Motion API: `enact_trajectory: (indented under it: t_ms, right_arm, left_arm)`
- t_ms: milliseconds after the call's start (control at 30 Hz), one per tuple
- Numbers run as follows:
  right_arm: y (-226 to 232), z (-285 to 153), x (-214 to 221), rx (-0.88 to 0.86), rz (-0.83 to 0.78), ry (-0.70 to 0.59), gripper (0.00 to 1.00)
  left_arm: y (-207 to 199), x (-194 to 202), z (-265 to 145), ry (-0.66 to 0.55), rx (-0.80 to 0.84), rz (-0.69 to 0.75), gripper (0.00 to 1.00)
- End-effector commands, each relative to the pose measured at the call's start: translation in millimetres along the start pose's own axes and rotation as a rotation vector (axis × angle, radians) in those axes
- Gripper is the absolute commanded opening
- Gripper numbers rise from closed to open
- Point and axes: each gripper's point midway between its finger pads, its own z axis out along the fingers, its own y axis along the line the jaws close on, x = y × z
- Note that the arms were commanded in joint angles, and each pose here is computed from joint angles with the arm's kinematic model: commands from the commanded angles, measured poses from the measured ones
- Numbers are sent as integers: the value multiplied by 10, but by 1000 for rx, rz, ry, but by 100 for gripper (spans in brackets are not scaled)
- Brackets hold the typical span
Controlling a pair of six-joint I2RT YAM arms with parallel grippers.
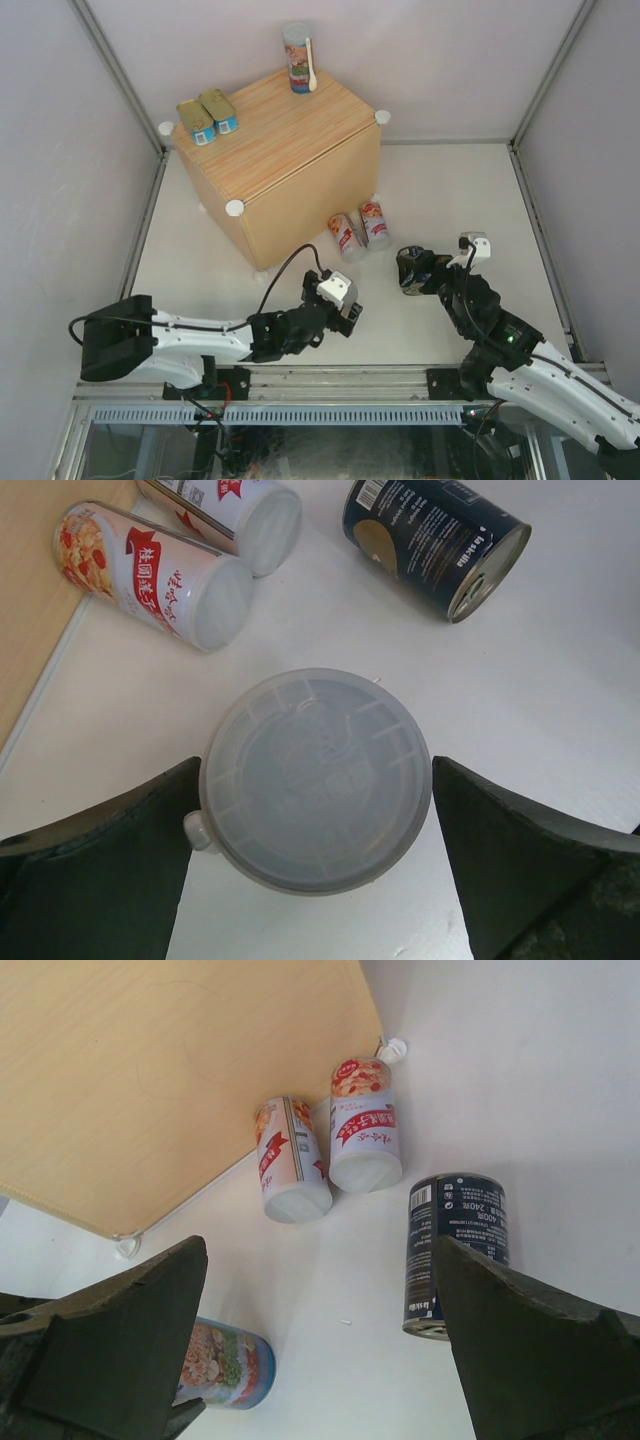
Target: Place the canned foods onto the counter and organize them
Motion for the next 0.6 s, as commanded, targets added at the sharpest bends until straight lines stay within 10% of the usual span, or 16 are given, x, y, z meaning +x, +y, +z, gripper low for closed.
enact_trajectory:
  t_ms: [0, 567]
  right_arm:
    - [112, -42, -230, -29, 36, -54, 94]
    - [83, -75, -225, -24, 41, -58, 94]
  left_arm:
    - [-10, -30, 72, -45, 7, -2, 95]
    - [-15, -178, 52, -76, 24, -14, 3]
